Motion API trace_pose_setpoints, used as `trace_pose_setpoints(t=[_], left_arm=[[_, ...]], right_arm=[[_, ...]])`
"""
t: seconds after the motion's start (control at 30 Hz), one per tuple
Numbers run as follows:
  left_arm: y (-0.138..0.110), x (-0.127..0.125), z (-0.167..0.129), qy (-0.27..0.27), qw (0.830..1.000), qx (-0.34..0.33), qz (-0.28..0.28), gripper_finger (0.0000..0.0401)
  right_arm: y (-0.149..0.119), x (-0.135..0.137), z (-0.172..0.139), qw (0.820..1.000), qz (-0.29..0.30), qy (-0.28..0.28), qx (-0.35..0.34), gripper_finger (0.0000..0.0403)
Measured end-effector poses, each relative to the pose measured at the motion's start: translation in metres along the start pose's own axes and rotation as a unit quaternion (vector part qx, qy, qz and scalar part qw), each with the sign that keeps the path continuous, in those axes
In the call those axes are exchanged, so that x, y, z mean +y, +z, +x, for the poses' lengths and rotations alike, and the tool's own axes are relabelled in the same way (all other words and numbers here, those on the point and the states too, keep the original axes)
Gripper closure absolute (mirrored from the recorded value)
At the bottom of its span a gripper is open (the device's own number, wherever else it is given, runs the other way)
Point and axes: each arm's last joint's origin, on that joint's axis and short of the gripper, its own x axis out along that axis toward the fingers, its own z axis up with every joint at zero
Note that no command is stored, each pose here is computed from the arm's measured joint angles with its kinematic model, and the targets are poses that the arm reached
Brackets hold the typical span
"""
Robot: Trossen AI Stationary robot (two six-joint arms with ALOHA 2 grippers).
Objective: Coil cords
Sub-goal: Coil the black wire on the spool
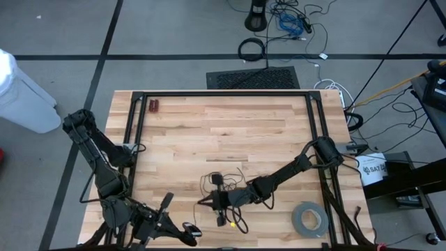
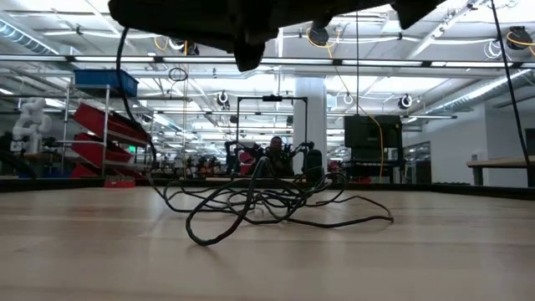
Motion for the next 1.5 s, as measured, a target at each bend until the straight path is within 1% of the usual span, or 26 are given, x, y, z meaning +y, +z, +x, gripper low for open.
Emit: trace_pose_setpoints(t=[0.1, 0.23, 0.47, 0.67, 0.77, 0.83, 0.93, 1.03, 1.17, 1.3, 1.37, 1.5], left_arm=[[0.002, 0.000, 0.001, -0.006, 1.000, -0.011, -0.002, 0.0401], [0.001, -0.002, 0.004, -0.010, 1.000, -0.016, 0.009, 0.0401], [-0.003, -0.003, 0.014, -0.032, 0.999, -0.023, 0.009, 0.0401], [-0.005, -0.005, 0.020, -0.075, 0.996, -0.035, 0.010, 0.0401], [-0.005, -0.006, 0.020, -0.097, 0.994, -0.041, 0.020, 0.0401], [-0.005, -0.007, 0.020, -0.107, 0.993, -0.044, 0.020, 0.0401], [-0.005, -0.007, 0.020, -0.112, 0.992, -0.044, 0.023, 0.0401], [-0.007, -0.006, 0.022, -0.111, 0.993, -0.043, 0.023, 0.0401], [-0.008, -0.003, 0.025, -0.111, 0.992, -0.042, 0.032, 0.0401], [-0.010, -0.003, 0.026, -0.125, 0.991, -0.043, 0.030, 0.0401], [-0.011, -0.003, 0.026, -0.137, 0.990, -0.040, 0.017, 0.0401], [-0.013, -0.004, 0.027, -0.150, 0.988, -0.024, -0.007, 0.0401]], right_arm=[[0.011, -0.005, 0.001, 1.000, 0.007, -0.006, -0.014, 0.0402], [0.023, -0.005, 0.002, 1.000, 0.008, -0.005, -0.024, 0.0402], [0.040, -0.001, 0.006, 1.000, -0.005, -0.001, 0.006, 0.0403], [0.059, 0.008, 0.005, 1.000, -0.013, 0.011, 0.017, 0.0403], [0.066, 0.013, 0.005, 0.999, -0.016, 0.036, 0.030, 0.0403], [0.072, 0.016, 0.004, 0.998, -0.016, 0.043, 0.034, 0.0403], [0.080, 0.021, 0.002, 0.998, -0.020, 0.048, 0.040, 0.0403], [0.088, 0.026, 0.000, 0.998, -0.017, 0.053, 0.024, 0.0403], [0.089, 0.029, -0.001, 0.998, -0.017, 0.056, 0.021, 0.0403], [0.088, 0.029, -0.001, 0.998, -0.016, 0.055, 0.023, 0.0403], [0.090, 0.030, -0.003, 0.998, -0.017, 0.056, 0.024, 0.0403], [0.106, 0.031, -0.014, 0.998, -0.012, 0.059, 0.001, 0.0403]])
